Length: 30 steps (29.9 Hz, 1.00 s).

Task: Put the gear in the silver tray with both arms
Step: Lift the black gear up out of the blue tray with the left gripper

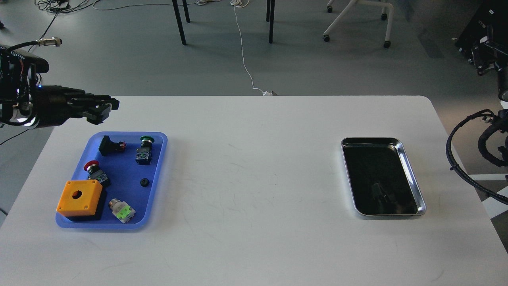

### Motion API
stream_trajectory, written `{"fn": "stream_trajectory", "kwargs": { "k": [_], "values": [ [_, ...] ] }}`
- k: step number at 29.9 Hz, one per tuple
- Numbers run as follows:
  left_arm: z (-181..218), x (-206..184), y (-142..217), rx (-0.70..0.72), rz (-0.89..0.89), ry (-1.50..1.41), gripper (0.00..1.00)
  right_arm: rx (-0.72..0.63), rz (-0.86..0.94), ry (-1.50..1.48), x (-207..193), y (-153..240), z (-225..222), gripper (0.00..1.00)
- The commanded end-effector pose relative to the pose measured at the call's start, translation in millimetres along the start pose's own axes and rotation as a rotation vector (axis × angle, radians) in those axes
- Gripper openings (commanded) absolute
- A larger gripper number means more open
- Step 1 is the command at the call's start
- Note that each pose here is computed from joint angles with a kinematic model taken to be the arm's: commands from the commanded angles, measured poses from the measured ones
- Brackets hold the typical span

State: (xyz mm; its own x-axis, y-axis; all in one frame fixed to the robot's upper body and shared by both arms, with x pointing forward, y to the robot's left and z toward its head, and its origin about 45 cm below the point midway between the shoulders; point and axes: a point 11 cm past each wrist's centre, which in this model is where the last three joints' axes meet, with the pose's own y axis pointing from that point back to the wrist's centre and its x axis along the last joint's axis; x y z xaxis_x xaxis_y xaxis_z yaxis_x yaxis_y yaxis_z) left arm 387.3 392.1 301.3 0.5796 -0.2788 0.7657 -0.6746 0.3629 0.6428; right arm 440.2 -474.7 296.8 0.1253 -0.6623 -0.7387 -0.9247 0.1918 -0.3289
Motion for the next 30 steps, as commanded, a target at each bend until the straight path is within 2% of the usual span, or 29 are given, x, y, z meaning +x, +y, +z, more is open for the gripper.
{"fn": "stream_trajectory", "kwargs": {
  "k": [1, 8, 15, 23, 30],
  "values": [
    [1, 10, 2, 0.001, 0.014, -0.009, 0.22, 0.001, -0.002, 0.0, -1, -1, 0, 0.99],
    [5, 39, 10, -0.008, 0.05, -0.005, 0.22, 0.001, -0.006, -0.003, -2, -2, 0, 0.99],
    [33, 75, 13, -0.06, 0.073, -0.063, 0.22, 0.003, -0.012, -0.004, -5, -4, 0, 0.99],
    [91, 104, -16, -0.181, 0.084, -0.143, 0.22, 0.0, -0.014, -0.004, -6, -4, 1, 0.99],
    [181, 125, -63, -0.328, 0.094, -0.239, 0.22, 0.004, -0.007, 0.001, -3, -3, -2, 0.99]
  ]
}}
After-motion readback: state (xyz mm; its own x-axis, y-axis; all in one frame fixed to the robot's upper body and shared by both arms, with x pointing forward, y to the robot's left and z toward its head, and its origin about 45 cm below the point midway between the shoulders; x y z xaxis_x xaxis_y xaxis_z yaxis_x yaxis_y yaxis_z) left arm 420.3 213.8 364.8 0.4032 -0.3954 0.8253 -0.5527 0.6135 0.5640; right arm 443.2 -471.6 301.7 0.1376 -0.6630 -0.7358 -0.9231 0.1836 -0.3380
